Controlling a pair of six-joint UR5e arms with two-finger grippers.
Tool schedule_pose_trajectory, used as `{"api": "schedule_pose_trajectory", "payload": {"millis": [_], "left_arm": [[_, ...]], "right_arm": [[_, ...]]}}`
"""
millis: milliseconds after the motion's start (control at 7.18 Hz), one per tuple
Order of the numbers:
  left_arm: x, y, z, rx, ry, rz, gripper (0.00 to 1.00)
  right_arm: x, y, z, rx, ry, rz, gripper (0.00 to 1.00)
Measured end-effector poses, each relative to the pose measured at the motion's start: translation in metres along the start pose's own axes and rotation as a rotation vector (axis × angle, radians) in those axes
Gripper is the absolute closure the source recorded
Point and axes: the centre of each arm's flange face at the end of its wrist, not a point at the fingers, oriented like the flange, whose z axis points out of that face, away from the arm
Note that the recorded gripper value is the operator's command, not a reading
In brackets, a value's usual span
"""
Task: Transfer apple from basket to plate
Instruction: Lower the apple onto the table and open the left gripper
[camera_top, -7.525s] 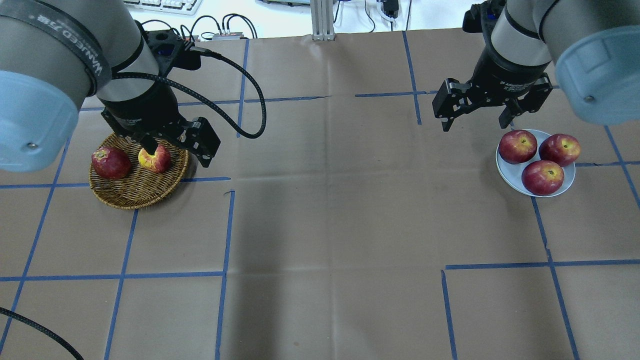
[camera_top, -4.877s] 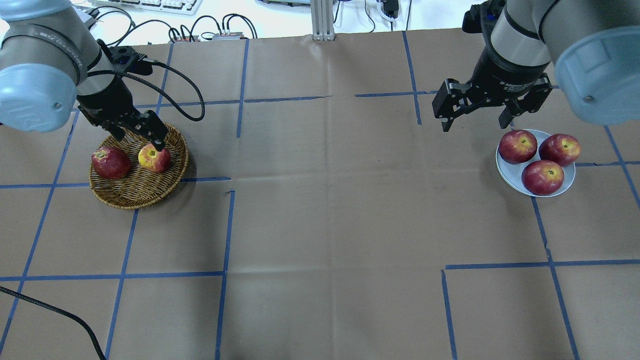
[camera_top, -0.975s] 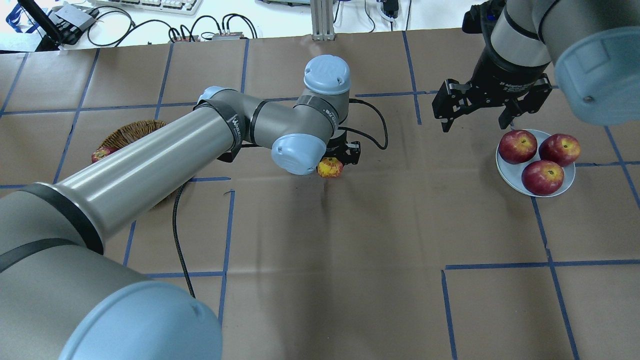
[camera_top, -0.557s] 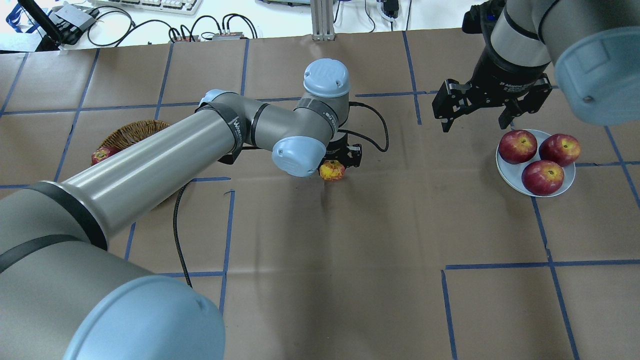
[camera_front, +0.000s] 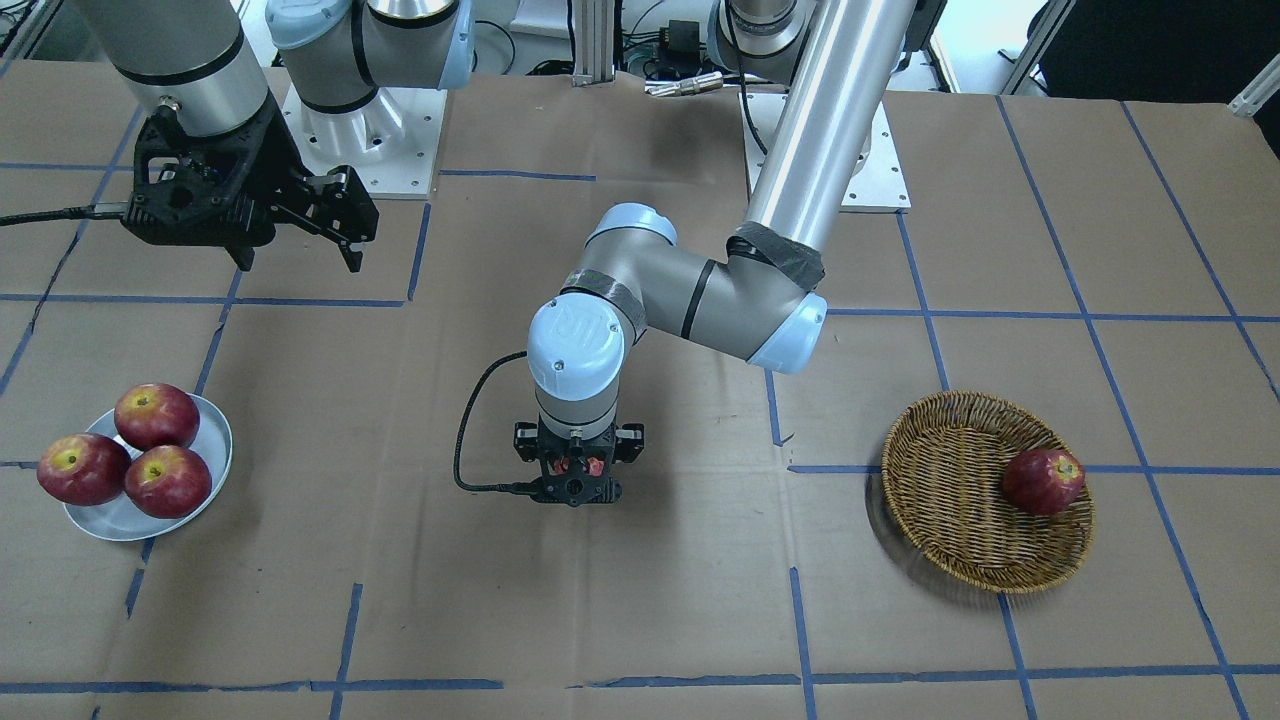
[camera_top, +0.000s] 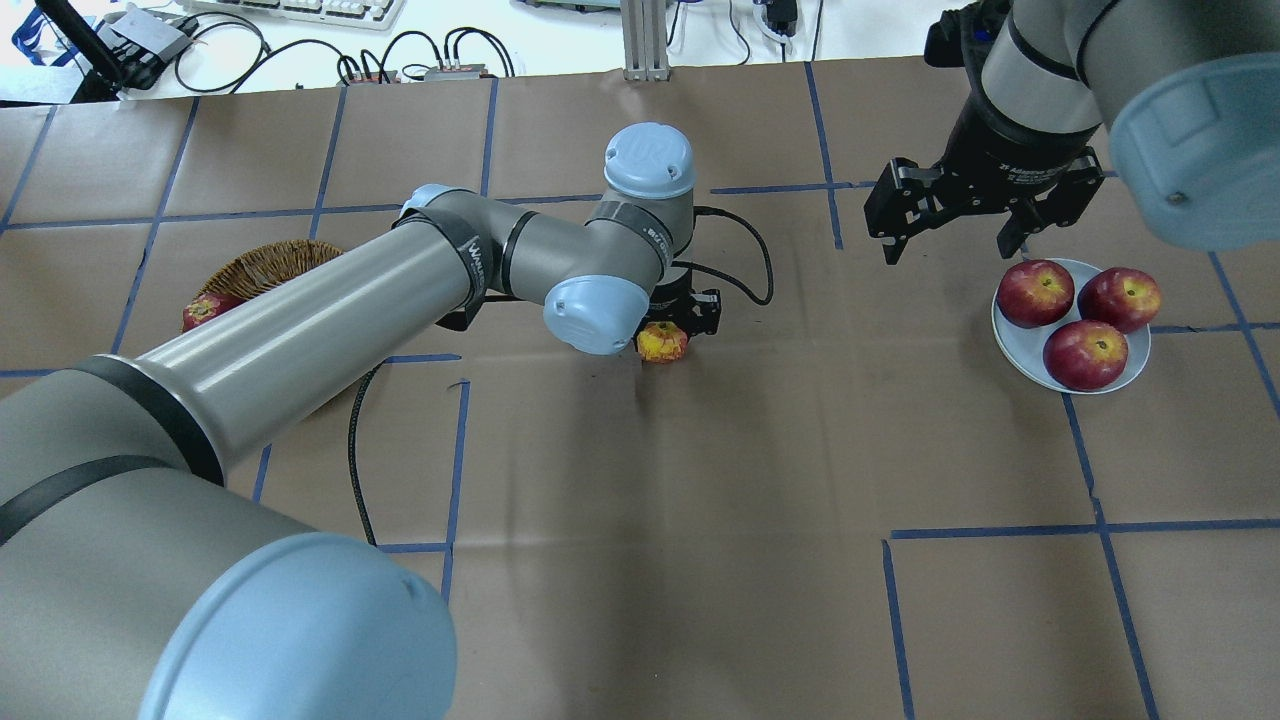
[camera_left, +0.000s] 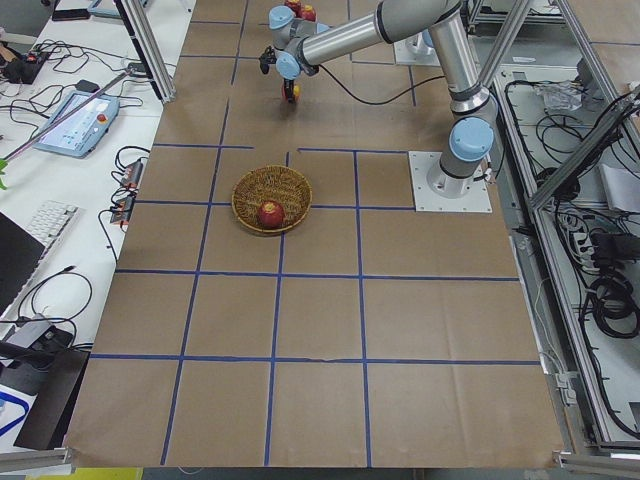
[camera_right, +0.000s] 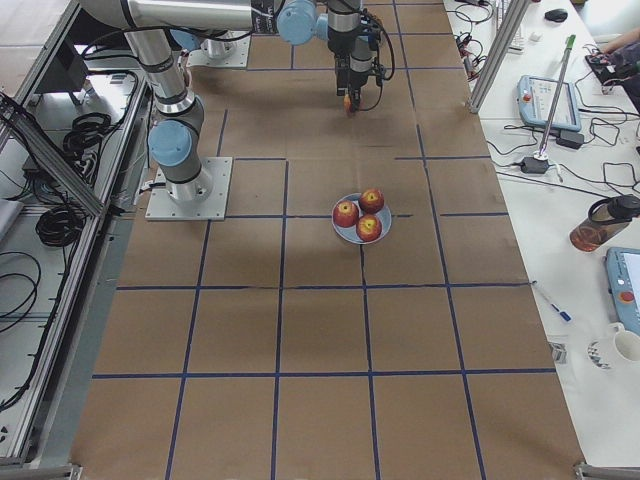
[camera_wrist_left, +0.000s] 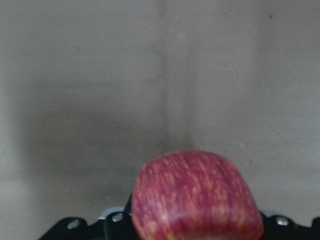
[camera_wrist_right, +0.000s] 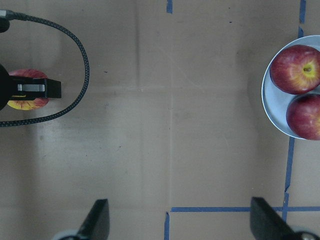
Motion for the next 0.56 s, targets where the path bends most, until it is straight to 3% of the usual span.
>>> {"api": "schedule_pose_trajectory", "payload": {"millis": [279,557], "left_arm": [[0.000,0.000,-0.002,0.001,0.002,-0.003,0.01],[-0.001,-0.002,-0.027,0.028,0.013,-0.003,0.01]], "right_arm": [[0.000,0.000,0.000,0.000,0.000,0.000,0.00],[0.000,0.000,0.000,0.000,0.000,0.000,0.00]]}}
